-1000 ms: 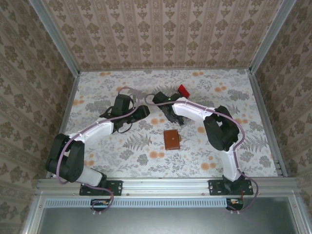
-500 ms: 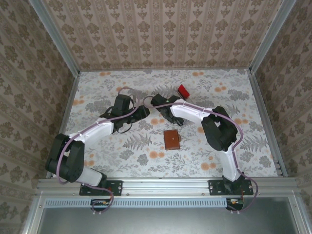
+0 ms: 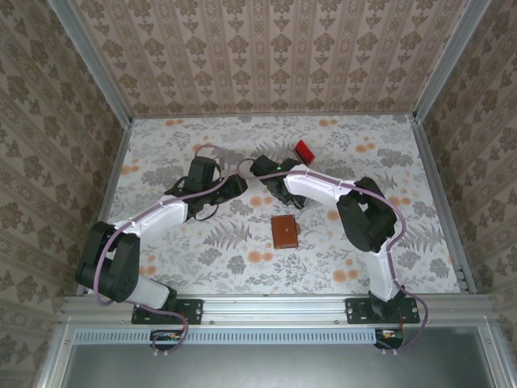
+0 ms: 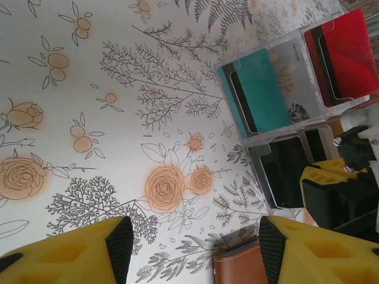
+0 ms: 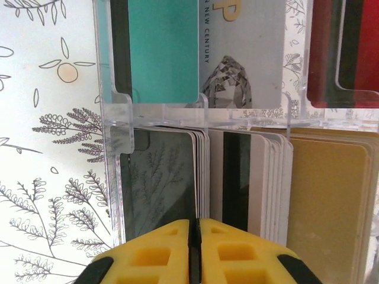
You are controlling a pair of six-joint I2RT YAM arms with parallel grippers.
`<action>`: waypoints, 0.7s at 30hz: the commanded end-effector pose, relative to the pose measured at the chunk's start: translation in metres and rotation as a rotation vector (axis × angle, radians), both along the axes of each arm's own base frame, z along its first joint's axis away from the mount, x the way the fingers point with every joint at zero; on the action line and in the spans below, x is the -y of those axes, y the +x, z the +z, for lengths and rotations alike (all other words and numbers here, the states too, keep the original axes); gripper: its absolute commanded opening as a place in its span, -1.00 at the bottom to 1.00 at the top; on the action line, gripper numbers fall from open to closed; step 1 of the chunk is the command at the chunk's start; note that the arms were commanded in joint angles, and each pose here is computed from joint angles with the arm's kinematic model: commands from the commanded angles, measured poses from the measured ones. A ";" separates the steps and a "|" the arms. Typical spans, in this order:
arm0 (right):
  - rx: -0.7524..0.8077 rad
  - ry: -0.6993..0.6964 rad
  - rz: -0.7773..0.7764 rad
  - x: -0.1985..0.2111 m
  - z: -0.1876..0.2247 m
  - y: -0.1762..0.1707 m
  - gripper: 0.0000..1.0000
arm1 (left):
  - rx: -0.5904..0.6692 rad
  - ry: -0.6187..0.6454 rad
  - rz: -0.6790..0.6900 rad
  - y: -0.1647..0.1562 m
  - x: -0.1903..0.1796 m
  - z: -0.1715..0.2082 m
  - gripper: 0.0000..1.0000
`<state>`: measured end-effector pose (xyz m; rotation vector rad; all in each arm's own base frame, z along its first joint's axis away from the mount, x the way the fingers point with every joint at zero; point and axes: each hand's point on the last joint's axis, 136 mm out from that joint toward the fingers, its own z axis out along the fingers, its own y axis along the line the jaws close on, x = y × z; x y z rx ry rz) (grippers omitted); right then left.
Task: Put the credit cards into the card holder
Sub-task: Pick up the credit card from the storage box.
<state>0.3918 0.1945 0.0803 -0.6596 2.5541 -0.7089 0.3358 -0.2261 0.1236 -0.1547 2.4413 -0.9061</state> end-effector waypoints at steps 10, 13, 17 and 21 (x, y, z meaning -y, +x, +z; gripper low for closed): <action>-0.001 0.111 -0.015 0.000 0.032 -0.010 -0.95 | -0.004 -0.016 0.004 0.001 -0.001 0.003 0.23; -0.032 0.181 -0.023 -0.005 0.033 -0.014 -0.98 | -0.004 -0.023 -0.001 0.001 0.001 0.003 0.23; -0.057 0.247 -0.052 -0.006 0.034 -0.018 -1.00 | -0.010 -0.039 -0.006 0.001 0.004 0.003 0.22; -0.094 0.295 -0.067 -0.009 0.028 -0.019 -1.00 | -0.014 -0.053 -0.015 0.003 0.007 0.003 0.22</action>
